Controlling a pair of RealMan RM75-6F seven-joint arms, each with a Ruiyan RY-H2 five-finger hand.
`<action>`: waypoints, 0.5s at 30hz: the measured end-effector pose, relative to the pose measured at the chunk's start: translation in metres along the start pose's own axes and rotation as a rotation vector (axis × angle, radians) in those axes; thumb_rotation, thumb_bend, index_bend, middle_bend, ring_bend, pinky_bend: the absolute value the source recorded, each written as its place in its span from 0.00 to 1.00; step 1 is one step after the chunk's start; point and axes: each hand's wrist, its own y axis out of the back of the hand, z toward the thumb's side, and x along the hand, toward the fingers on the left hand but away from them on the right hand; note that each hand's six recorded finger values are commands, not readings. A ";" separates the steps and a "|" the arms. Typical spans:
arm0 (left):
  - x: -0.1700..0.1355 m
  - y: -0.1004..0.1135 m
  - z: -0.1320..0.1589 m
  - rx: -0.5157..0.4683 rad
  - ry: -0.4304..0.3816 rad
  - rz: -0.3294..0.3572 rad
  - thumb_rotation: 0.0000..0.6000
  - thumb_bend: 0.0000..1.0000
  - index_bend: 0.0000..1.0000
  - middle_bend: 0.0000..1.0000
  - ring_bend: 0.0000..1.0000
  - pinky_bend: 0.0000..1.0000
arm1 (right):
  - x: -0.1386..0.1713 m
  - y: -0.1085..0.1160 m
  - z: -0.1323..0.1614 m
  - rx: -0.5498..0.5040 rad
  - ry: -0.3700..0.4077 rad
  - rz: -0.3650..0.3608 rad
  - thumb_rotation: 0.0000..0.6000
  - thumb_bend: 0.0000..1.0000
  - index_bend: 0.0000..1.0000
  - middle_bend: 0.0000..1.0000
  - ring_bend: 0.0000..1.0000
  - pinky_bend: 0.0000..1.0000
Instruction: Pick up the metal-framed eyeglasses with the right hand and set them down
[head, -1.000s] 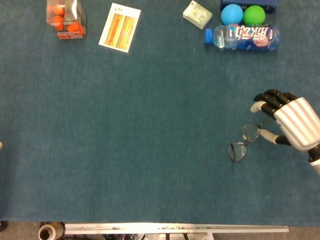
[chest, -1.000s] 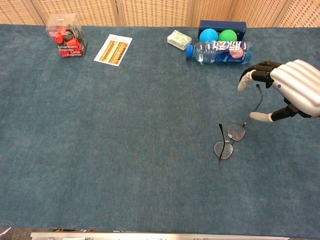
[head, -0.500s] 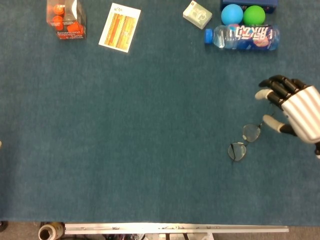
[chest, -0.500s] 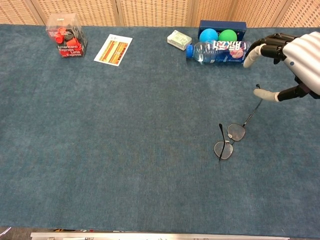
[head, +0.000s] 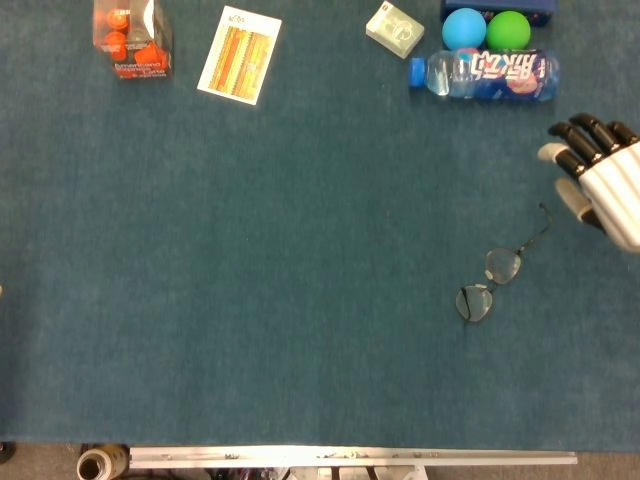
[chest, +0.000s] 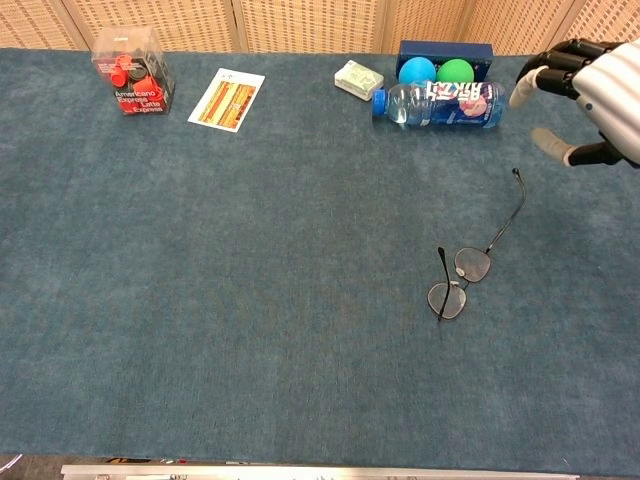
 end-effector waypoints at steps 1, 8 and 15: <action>0.000 0.000 -0.001 0.000 0.002 -0.001 1.00 0.04 0.49 0.47 0.48 0.63 | -0.001 -0.002 -0.002 0.008 -0.002 -0.002 1.00 0.34 0.41 0.34 0.26 0.47; -0.001 -0.002 -0.003 -0.003 0.005 -0.002 1.00 0.04 0.49 0.47 0.48 0.63 | -0.009 -0.020 -0.010 0.014 -0.010 0.002 1.00 0.34 0.41 0.34 0.26 0.47; -0.002 -0.004 -0.005 -0.007 0.011 -0.006 1.00 0.04 0.49 0.47 0.48 0.63 | -0.017 -0.043 -0.005 -0.033 0.000 0.033 1.00 0.33 0.41 0.34 0.26 0.47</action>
